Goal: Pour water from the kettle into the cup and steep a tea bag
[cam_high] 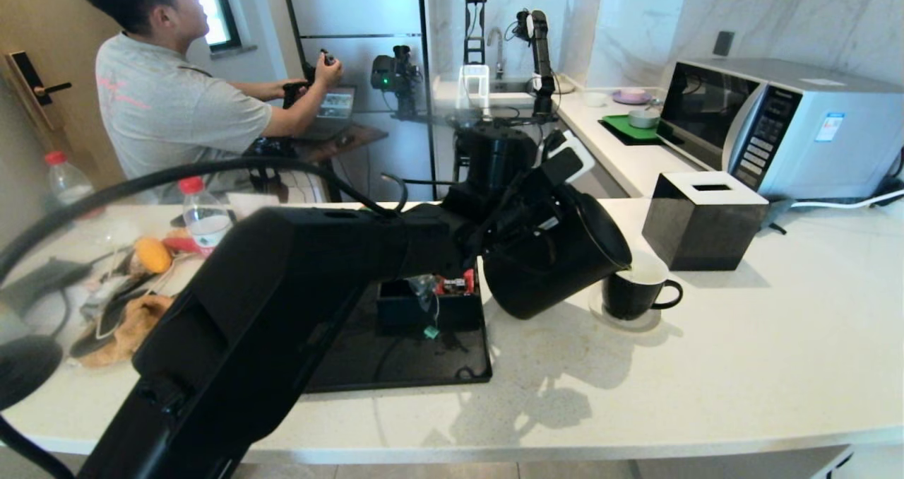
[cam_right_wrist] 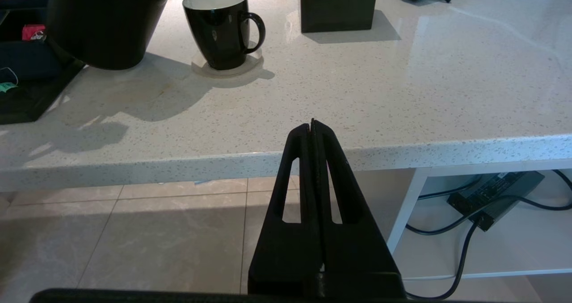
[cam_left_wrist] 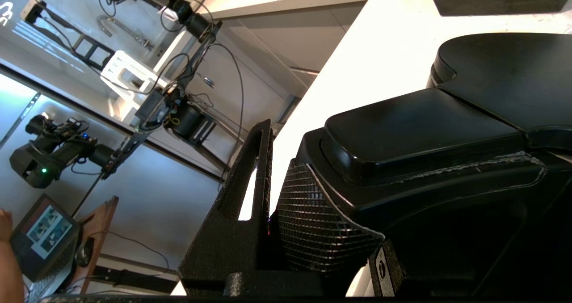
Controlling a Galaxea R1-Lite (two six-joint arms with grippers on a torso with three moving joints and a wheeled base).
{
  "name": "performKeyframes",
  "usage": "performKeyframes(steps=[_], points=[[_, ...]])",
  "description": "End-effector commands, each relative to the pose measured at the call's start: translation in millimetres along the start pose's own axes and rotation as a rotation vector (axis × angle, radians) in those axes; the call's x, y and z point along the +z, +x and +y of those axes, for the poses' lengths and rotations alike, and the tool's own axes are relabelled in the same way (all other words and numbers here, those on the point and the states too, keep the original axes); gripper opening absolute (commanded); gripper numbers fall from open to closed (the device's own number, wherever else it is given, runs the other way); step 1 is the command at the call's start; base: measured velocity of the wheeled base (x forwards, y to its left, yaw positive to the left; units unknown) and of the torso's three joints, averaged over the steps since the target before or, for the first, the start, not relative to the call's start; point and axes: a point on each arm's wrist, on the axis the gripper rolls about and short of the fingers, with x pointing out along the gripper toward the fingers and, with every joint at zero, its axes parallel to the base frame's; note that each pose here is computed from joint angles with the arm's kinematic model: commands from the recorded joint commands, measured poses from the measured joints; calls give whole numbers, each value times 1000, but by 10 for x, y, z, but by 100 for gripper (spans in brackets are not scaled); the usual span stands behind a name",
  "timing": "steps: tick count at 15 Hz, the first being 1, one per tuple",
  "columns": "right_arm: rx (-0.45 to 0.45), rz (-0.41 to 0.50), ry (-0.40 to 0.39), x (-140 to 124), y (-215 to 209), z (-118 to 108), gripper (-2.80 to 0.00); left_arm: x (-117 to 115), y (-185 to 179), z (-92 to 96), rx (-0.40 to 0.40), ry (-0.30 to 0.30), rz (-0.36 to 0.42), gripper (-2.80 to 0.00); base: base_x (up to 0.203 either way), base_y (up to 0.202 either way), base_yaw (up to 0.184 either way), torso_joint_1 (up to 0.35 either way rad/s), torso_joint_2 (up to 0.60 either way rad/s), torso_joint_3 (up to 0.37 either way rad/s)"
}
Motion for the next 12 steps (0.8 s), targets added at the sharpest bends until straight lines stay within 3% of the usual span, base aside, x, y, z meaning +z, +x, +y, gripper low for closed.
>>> performKeyframes(steps=[1, 12], points=[[0, 1, 0, 0, 1, 0, -280, 15, -2, -13, -2, 4, -5, -280, 0, 0, 0, 0, 0, 0], [0, 1, 0, 0, 1, 0, -280, 31, -23, 55, 17, 24, -4, -280, 0, 0, 0, 0, 0, 0]])
